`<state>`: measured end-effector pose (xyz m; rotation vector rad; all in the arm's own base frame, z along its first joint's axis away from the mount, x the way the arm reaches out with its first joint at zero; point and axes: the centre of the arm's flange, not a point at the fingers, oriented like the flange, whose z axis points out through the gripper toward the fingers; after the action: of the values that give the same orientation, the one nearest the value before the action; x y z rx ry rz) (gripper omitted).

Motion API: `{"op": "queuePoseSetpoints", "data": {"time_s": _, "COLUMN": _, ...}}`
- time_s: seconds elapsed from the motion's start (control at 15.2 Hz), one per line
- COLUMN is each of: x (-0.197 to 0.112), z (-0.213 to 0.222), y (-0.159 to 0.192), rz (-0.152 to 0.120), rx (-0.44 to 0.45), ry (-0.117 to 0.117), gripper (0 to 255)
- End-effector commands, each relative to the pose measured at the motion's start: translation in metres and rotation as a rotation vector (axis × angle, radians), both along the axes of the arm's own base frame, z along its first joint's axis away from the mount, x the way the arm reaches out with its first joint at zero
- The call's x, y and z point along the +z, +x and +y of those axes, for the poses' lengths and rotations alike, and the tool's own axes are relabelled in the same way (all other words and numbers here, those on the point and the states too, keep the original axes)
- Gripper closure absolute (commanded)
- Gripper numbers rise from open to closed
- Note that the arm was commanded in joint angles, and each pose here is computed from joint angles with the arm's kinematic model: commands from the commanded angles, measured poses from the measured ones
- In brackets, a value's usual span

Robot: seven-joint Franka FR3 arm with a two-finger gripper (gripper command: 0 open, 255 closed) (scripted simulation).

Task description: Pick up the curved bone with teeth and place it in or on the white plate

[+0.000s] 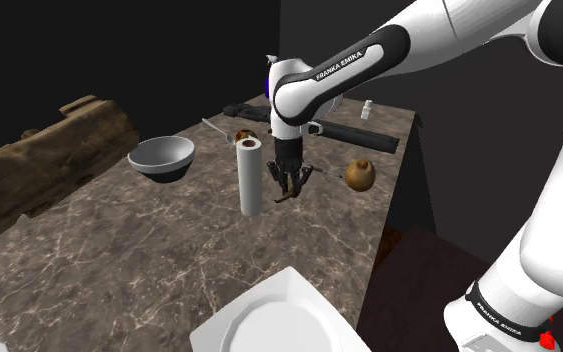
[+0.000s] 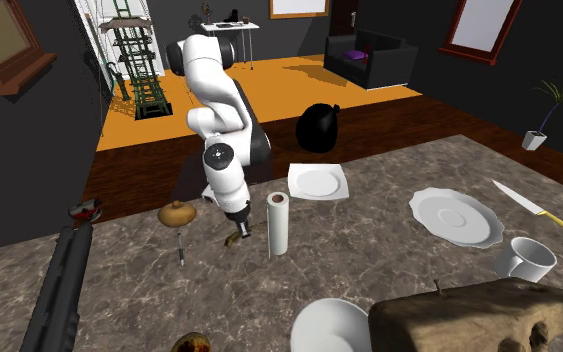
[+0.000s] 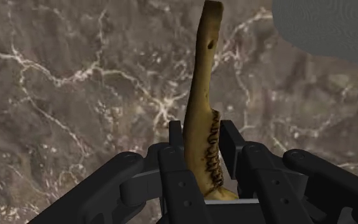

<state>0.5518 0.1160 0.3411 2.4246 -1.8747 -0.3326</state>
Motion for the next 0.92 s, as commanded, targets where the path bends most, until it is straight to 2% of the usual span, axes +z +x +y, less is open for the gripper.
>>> {"op": "queuePoseSetpoints", "data": {"time_s": 0.0, "x": 0.01, "z": 0.0, "y": -0.001, "rz": 0.0, "rx": 0.0, "ry": 0.0, "gripper": 255}}
{"op": "queuePoseSetpoints", "data": {"time_s": 0.79, "x": 0.071, "z": 0.0, "y": -0.001, "rz": 0.0, "rx": 0.0, "ry": 0.0, "gripper": 255}}
{"op": "queuePoseSetpoints", "data": {"time_s": 0.86, "x": 0.072, "z": 0.009, "y": -0.01, "rz": 0.0, "rx": 0.0, "ry": 0.0, "gripper": 255}}
